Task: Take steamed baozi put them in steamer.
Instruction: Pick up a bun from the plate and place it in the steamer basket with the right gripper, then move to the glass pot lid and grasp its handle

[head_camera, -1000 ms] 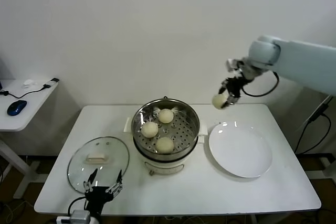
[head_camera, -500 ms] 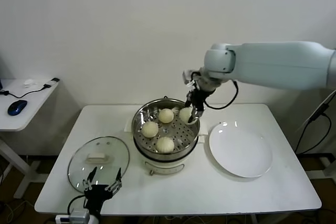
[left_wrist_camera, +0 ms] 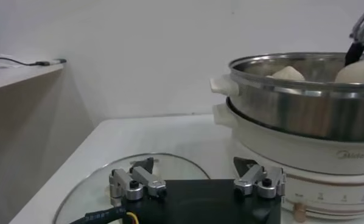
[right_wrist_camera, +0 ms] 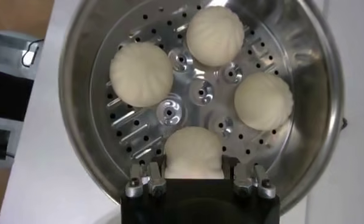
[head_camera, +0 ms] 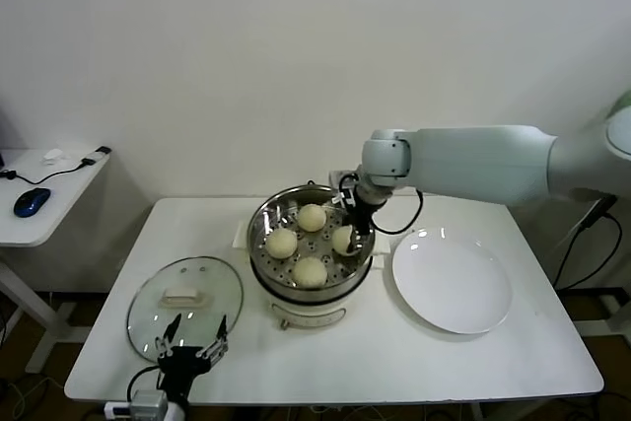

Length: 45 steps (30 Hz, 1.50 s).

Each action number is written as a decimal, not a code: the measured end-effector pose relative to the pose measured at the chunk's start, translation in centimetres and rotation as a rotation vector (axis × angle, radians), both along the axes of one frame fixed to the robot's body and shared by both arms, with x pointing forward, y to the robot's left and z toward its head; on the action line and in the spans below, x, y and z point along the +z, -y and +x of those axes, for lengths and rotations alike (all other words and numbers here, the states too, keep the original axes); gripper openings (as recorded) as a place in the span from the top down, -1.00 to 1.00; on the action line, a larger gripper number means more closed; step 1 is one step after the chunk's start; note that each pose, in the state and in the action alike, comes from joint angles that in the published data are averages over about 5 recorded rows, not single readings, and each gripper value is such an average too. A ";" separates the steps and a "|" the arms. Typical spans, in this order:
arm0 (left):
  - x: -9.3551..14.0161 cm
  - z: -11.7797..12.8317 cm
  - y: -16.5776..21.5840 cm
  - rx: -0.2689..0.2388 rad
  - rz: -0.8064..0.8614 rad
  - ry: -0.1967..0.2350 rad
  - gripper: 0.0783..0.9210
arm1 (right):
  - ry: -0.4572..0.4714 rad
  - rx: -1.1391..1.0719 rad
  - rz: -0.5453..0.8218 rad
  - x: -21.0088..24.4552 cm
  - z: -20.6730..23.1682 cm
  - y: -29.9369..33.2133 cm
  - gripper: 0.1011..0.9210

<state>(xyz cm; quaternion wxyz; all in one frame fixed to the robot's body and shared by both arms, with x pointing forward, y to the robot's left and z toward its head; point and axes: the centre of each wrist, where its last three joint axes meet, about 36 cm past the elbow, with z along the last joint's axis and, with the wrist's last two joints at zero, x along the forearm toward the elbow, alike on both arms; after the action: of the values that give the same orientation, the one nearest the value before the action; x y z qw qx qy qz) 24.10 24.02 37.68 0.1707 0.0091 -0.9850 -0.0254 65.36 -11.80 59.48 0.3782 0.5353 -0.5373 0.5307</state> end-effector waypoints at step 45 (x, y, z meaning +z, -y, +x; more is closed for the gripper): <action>-0.7 2.1 -1.4 0.011 0.043 0.168 -0.77 | 0.650 -0.713 0.975 -5.9 -6.7 21.8 -0.76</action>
<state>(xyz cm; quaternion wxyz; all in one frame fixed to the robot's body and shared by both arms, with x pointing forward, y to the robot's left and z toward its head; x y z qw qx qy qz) 26.17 25.41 36.94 0.0874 0.0201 -0.9950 -0.0449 58.67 -33.56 53.60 0.0651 0.2485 -0.9445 0.2049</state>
